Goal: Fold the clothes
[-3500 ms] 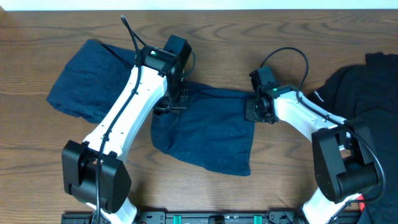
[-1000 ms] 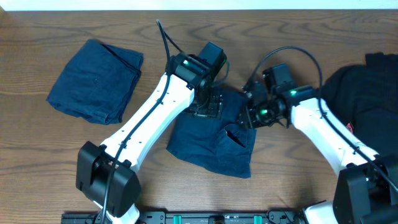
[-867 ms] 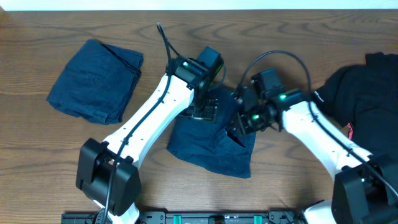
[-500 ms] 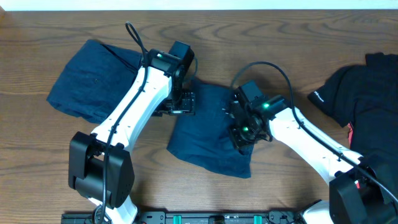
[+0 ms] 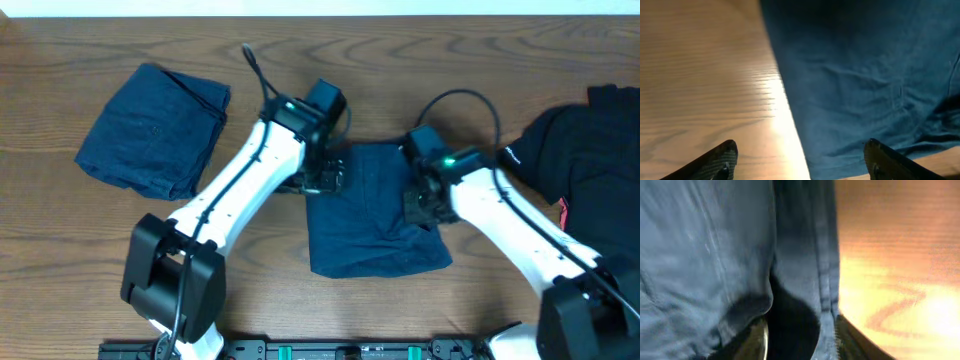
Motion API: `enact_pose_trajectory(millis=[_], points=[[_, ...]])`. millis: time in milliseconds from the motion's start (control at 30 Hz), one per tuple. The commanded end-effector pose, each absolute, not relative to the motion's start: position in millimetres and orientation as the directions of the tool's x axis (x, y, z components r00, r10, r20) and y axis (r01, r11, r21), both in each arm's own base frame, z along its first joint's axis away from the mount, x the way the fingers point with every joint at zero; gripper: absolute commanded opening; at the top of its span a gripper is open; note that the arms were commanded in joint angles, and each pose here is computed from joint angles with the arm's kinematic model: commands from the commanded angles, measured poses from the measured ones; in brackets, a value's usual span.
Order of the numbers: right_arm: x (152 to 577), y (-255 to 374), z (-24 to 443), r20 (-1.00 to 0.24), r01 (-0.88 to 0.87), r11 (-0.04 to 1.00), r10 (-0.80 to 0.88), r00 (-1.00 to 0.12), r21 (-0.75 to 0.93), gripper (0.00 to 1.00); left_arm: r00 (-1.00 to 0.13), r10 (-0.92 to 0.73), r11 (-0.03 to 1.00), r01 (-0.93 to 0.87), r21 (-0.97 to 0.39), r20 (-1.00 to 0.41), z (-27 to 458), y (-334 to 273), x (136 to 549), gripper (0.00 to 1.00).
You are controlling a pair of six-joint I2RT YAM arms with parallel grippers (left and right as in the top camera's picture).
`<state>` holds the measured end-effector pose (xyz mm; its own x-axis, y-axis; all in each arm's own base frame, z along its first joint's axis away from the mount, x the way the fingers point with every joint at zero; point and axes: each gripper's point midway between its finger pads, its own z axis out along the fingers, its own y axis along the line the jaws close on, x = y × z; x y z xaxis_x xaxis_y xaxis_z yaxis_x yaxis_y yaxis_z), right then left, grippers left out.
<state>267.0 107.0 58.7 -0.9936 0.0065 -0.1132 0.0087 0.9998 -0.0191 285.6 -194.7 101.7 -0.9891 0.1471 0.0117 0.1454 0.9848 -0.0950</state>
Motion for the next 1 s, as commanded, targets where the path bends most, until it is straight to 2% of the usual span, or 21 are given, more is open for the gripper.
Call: enact_pose_trajectory(millis=[0,133,267,333,367,400,467,500,533,633,700,800,833,867,900,967], points=[[284.3,104.6,79.3,-0.195,0.043,0.995,0.06,-0.979,0.091,0.46,-0.987,0.149,0.987,0.144,-0.078,0.058,81.0,-198.2,270.5,0.85],[303.2,124.7,81.3,-0.229,-0.009,0.969,0.049,-0.972,0.249,0.41,-0.99,0.119,0.991,0.114,-0.067,0.078,57.8,-197.8,258.9,0.85],[316.6,132.0,65.8,-0.235,-0.017,0.965,0.047,-0.971,0.26,0.41,-0.989,0.113,0.989,0.102,-0.109,0.097,40.8,-201.8,250.9,0.84],[324.1,133.4,54.4,-0.231,0.0,0.966,0.062,-0.971,0.259,0.39,-0.988,0.116,0.984,0.101,-0.144,0.101,33.4,-206.7,248.0,0.8],[328.8,134.9,46.8,-0.23,0.004,0.966,0.066,-0.971,0.26,0.36,-0.988,0.118,0.982,0.1,-0.16,0.102,29.2,-208.6,246.4,0.76],[333.0,135.9,39.9,-0.231,0.003,0.966,0.065,-0.971,0.258,0.28,-0.988,0.117,0.982,0.1,-0.163,0.1,25.5,-208.3,245.4,0.72],[340.5,131.9,23.7,-0.231,0.016,0.974,0.07,-0.97,0.228,0.05,-0.988,0.121,0.982,0.104,-0.159,0.098,19.8,-206.3,243.7,0.62],[342.8,130.1,17.0,-0.228,0.022,0.976,0.073,-0.971,0.219,0.01,-0.988,0.125,0.981,0.109,-0.159,0.096,18.0,-205.8,243.4,0.56],[344.1,128.7,12.9,-0.225,0.027,0.976,0.076,-0.971,0.215,0.01,-0.986,0.137,0.98,0.121,-0.158,0.093,17.5,-205.3,243.5,0.46],[343.3,122.2,13.5,-0.201,0.085,0.97,0.133,-0.97,0.229,0.01,-0.983,0.169,0.981,0.161,-0.105,0.068,17.0,-193.3,249.3,0.22],[342.8,118.3,26.1,-0.204,0.1,0.96,0.156,-0.967,0.26,0.01,-0.986,0.155,0.987,0.153,-0.047,0.06,19.1,-175.9,255.5,0.15],[340.6,116.1,53.6,-0.238,0.059,0.949,0.137,-0.962,0.311,0.03,-0.989,0.139,0.99,0.138,-0.031,0.057,26.8,-155.3,266.2,0.13],[336.6,121.8,65.0,-0.252,-0.002,0.938,0.091,-0.963,0.346,0.14,-0.991,0.121,0.992,0.119,-0.034,0.054,29.7,-149.2,270.1,0.13],[330.5,128.5,75.6,-0.26,-0.056,0.922,0.05,-0.964,0.383,0.3,-0.993,0.103,0.994,0.101,-0.049,0.054,32.0,-146.6,272.7,0.17],[320.9,137.1,86.0,-0.258,-0.104,0.899,0.011,-0.966,0.426,0.43,-0.994,0.087,0.991,0.08,-0.106,0.062,35.9,-149.0,274.4,0.37],[308.0,148.5,93.8,-0.24,-0.146,0.866,-0.032,-0.97,0.478,0.47,-0.994,0.082,0.985,0.069,-0.16,0.075,38.4,-153.9,273.8,0.5]])
